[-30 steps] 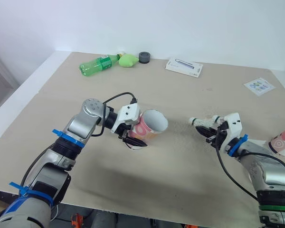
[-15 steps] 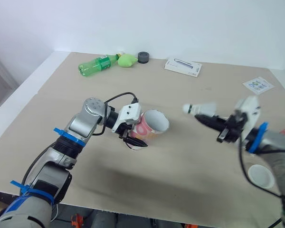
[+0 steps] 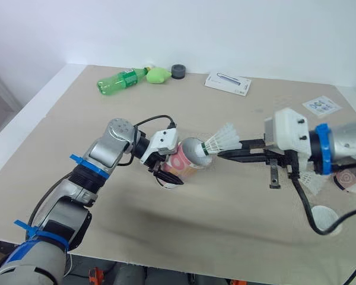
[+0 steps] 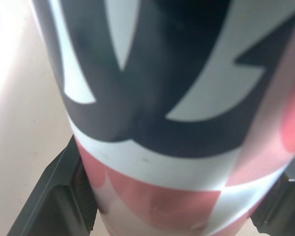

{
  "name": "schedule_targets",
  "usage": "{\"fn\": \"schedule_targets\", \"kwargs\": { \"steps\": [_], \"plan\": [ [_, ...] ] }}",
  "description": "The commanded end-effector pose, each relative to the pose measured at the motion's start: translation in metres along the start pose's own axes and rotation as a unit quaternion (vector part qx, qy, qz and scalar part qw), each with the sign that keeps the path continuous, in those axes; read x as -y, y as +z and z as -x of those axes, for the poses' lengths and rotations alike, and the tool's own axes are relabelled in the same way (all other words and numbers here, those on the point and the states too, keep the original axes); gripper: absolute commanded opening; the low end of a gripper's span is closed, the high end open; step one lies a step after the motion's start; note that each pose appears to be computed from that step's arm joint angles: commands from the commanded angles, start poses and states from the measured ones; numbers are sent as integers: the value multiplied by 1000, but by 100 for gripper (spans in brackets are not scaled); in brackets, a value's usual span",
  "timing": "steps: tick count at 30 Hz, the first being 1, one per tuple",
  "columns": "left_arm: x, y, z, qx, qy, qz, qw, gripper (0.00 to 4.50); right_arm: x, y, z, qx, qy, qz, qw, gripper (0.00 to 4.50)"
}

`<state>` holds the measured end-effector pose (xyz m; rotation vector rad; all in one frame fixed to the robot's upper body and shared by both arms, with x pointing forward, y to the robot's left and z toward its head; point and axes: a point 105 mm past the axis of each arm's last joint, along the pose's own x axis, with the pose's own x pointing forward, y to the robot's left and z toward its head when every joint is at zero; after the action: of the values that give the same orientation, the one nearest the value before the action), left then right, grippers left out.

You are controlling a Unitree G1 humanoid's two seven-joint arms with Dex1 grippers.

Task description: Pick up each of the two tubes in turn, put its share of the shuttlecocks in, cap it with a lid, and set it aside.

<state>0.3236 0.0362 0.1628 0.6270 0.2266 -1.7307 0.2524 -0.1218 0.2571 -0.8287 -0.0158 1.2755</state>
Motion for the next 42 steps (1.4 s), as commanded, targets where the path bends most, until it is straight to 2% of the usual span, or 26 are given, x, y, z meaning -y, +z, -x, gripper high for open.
{"fn": "schedule_targets", "kwargs": {
  "steps": [1, 5, 12, 17, 22, 28, 34, 39, 42],
  "plan": [
    [-4, 9, 2, -11, -5, -19, 1000, 332, -1, 1, -5, -11, 31, 34, 999, 2],
    [-5, 6, -1, -24, -13, -16, 999, 332, -2, -3, -16, -25, 60, 48, 997, 2],
    [-8, 12, -8, -20, -31, -8, 999, 332, 10, -5, -21, -35, 34, 50, 998, 219],
    [-6, 15, -16, -10, -47, 1, 999, 332, 4, 5, 16, 4, -3, -10, 1000, 219],
    [-2, 17, -27, 1, -61, 6, 998, 332, -1, -2, 59, 20, -103, -90, 990, 219],
    [0, 20, -34, 14, -66, 6, 998, 332, -27, -52, 95, -49, -207, -207, 955, 219],
    [4, 16, -37, 11, -74, 5, 997, 332, -64, -116, 158, -153, -313, -323, 880, 219],
    [3, 16, -38, 11, -72, 4, 997, 332, -89, -152, 188, -205, -342, -373, 837, 219],
    [3, 18, -38, 14, -69, 4, 998, 332, -96, -168, 193, -210, -349, -396, 823, 219]
  ]
}}
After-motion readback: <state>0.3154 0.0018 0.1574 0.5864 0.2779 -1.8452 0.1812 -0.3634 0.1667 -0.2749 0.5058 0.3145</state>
